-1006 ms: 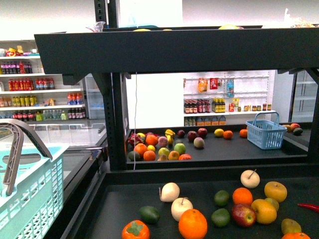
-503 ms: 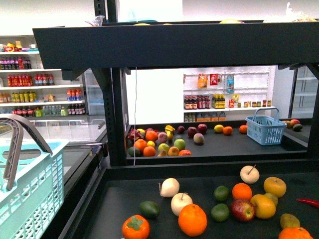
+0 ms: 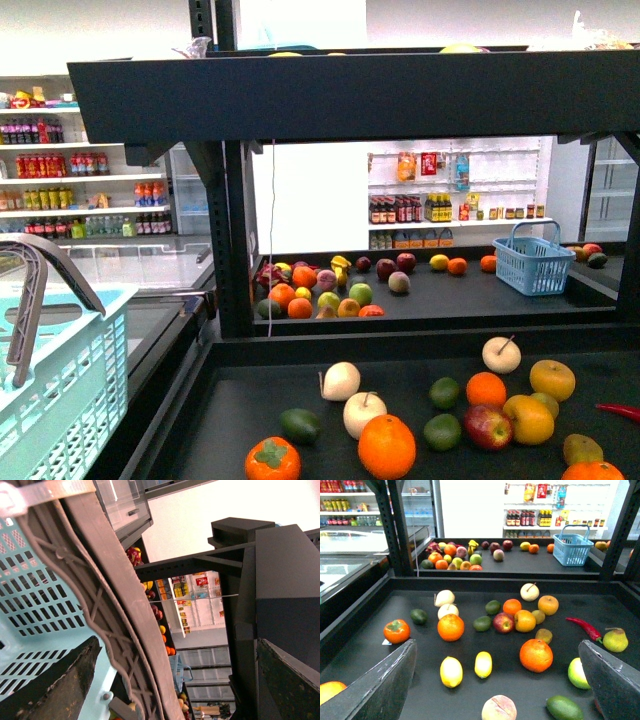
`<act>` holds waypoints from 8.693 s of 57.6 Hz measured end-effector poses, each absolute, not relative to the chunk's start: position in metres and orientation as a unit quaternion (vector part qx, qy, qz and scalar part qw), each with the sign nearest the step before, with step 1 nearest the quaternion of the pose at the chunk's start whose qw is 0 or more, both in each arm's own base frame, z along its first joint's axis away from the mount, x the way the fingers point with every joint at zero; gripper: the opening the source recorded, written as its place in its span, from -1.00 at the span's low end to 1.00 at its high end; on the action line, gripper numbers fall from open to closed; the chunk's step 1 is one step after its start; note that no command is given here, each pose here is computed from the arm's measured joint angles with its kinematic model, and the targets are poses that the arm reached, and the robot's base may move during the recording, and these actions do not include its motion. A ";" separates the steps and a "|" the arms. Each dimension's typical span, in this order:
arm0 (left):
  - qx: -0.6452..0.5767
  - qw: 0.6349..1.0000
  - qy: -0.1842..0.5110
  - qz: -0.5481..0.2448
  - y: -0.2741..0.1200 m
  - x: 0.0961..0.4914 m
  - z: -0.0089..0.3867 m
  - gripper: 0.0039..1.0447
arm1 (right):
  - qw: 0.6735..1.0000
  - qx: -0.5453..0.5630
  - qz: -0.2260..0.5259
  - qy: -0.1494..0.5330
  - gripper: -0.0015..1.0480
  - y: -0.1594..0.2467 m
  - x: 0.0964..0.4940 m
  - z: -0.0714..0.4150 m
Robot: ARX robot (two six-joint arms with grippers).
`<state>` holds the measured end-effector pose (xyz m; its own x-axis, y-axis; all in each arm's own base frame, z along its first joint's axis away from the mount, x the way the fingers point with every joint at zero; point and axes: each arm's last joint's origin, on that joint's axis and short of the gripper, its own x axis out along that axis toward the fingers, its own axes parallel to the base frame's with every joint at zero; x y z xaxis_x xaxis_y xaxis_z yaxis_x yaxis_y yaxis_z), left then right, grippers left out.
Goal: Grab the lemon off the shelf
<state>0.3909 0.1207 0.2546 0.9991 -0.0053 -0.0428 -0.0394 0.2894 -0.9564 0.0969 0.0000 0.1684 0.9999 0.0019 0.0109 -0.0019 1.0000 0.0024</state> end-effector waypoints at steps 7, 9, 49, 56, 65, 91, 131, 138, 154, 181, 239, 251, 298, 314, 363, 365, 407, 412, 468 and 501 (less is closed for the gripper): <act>-0.610 0.792 0.012 0.019 0.121 0.403 0.251 0.85 | 1.000 0.001 0.001 -0.006 0.86 0.000 0.097 0.168; -0.612 0.790 0.011 0.022 0.121 0.406 0.250 0.85 | 1.000 0.001 0.001 -0.006 0.86 0.000 0.097 0.168; -0.634 0.772 0.018 0.043 0.118 0.414 0.246 -0.69 | 1.000 0.001 0.001 -0.006 0.86 0.000 0.097 0.168; -0.614 0.788 0.026 0.028 0.111 0.411 0.254 -0.75 | 1.000 0.001 0.001 -0.006 0.86 0.000 0.097 0.168; -0.594 0.804 0.037 0.004 0.102 0.402 0.262 -0.76 | 1.000 0.001 0.001 -0.006 0.86 0.000 0.097 0.168; -0.448 0.864 0.126 -0.189 0.047 0.363 0.294 -0.84 | 1.000 0.001 0.001 -0.006 0.86 0.000 0.097 0.168; -0.342 0.824 0.224 -0.393 -0.075 0.363 0.269 -0.84 | 1.000 0.001 0.001 -0.006 0.86 0.000 0.097 0.168; -0.337 0.817 0.227 -0.409 -0.090 0.368 0.267 -0.84 | 1.000 0.001 0.001 -0.006 0.86 0.000 0.097 0.168; -0.331 0.817 0.213 -0.422 -0.115 0.377 0.272 -0.84 | 1.000 0.001 0.001 -0.006 0.86 0.000 0.097 0.168; -0.339 0.809 0.219 -0.426 -0.145 0.385 0.262 -0.84 | 1.000 0.001 0.001 -0.006 0.86 0.000 0.097 0.168; -0.336 0.814 0.215 -0.423 -0.149 0.386 0.259 -0.84 | 0.935 -0.056 0.071 0.344 0.86 0.028 0.311 0.034; -0.336 0.814 0.215 -0.423 -0.149 0.386 0.259 -0.84 | 0.934 -0.052 0.096 0.339 0.86 0.038 0.351 -0.004; -0.336 0.814 0.215 -0.423 -0.149 0.386 0.259 -0.84 | 0.941 -0.058 0.113 0.315 0.86 0.075 0.457 -0.081; -0.336 0.814 0.215 -0.423 -0.149 0.386 0.259 -0.84 | 0.939 -0.059 0.114 0.319 0.86 0.078 0.463 -0.095; -0.336 0.814 0.215 -0.423 -0.149 0.386 0.259 -0.84 | 0.954 -0.031 0.051 0.293 0.13 0.053 0.456 -0.049; -0.336 0.814 0.215 -0.423 -0.149 0.386 0.259 -0.84 | 0.958 -0.029 0.044 0.280 0.13 0.049 0.456 -0.036; -0.336 0.813 0.216 -0.424 -0.149 0.386 0.259 -0.84 | 0.916 0.325 0.178 0.155 0.12 0.045 0.380 0.160; -0.336 0.813 0.216 -0.423 -0.149 0.386 0.259 -0.84 | 0.899 0.356 0.192 0.167 0.12 0.055 0.378 0.157; -0.335 0.813 0.217 -0.425 -0.150 0.386 0.258 -0.84 | 0.889 0.348 0.226 0.195 0.12 0.107 0.377 0.125; -0.336 0.813 0.217 -0.424 -0.150 0.386 0.258 -0.84 | 0.902 0.340 0.212 0.160 0.86 0.102 0.385 0.129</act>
<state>0.3862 -0.1495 0.2579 0.5463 -0.8348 -0.0677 0.5430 0.4146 -0.7302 0.3851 0.1023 0.1293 0.8588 0.4912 -0.1453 -0.2735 0.6796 0.6807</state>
